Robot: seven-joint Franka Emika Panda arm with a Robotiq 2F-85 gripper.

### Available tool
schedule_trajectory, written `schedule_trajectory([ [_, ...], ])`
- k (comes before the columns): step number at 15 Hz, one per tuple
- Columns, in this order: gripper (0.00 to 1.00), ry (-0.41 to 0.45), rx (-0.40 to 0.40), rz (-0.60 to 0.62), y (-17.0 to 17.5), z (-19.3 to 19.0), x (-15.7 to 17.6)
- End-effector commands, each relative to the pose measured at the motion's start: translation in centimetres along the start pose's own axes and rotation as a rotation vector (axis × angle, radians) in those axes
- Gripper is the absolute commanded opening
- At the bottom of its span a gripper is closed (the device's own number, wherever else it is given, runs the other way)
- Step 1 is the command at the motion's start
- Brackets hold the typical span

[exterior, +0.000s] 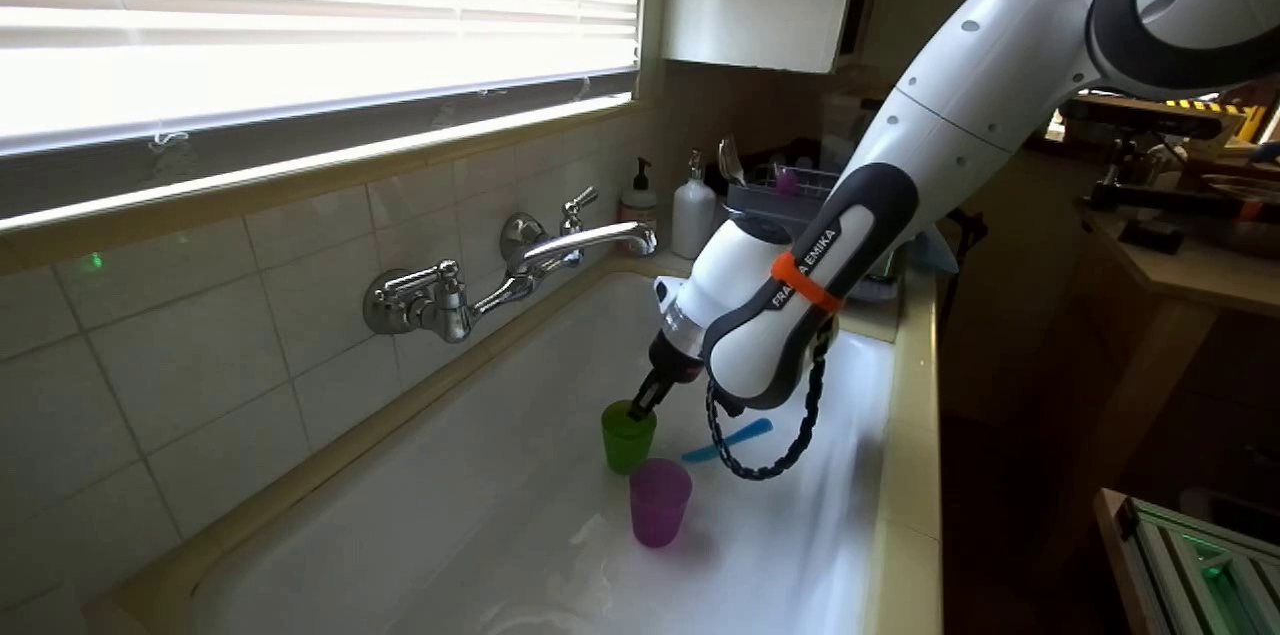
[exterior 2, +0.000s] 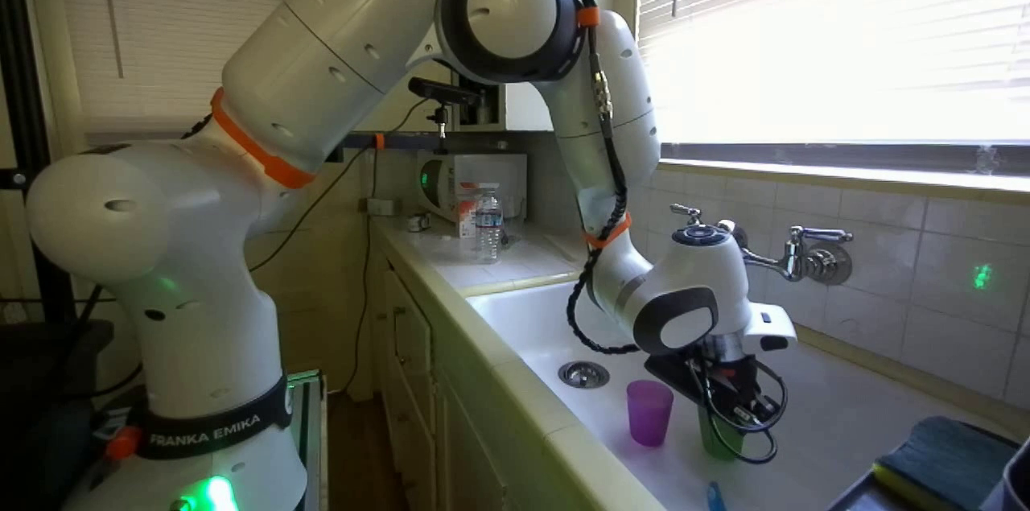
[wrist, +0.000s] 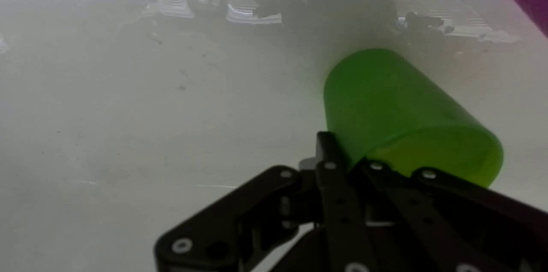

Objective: Move the purple cup to the left, then pour the water from the green cup into the purple cup

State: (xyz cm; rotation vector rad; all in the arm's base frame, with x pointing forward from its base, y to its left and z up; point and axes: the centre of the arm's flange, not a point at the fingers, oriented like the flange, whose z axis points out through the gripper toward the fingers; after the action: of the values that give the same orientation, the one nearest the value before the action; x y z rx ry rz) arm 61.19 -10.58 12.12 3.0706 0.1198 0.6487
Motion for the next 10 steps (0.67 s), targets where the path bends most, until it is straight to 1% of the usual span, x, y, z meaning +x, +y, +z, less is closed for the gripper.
schedule_trajectory([
  [1,0.02,-0.02,0.005,-0.049,-0.2,-1.8,0.1],
  [6,0.02,-0.013,0.002,-0.058,-0.4,-1.7,0.0],
  [9,0.02,-0.026,0.001,-0.054,-0.3,-0.9,-0.5],
  [10,0.31,-0.029,0.001,-0.052,-0.3,-0.8,-0.7],
])
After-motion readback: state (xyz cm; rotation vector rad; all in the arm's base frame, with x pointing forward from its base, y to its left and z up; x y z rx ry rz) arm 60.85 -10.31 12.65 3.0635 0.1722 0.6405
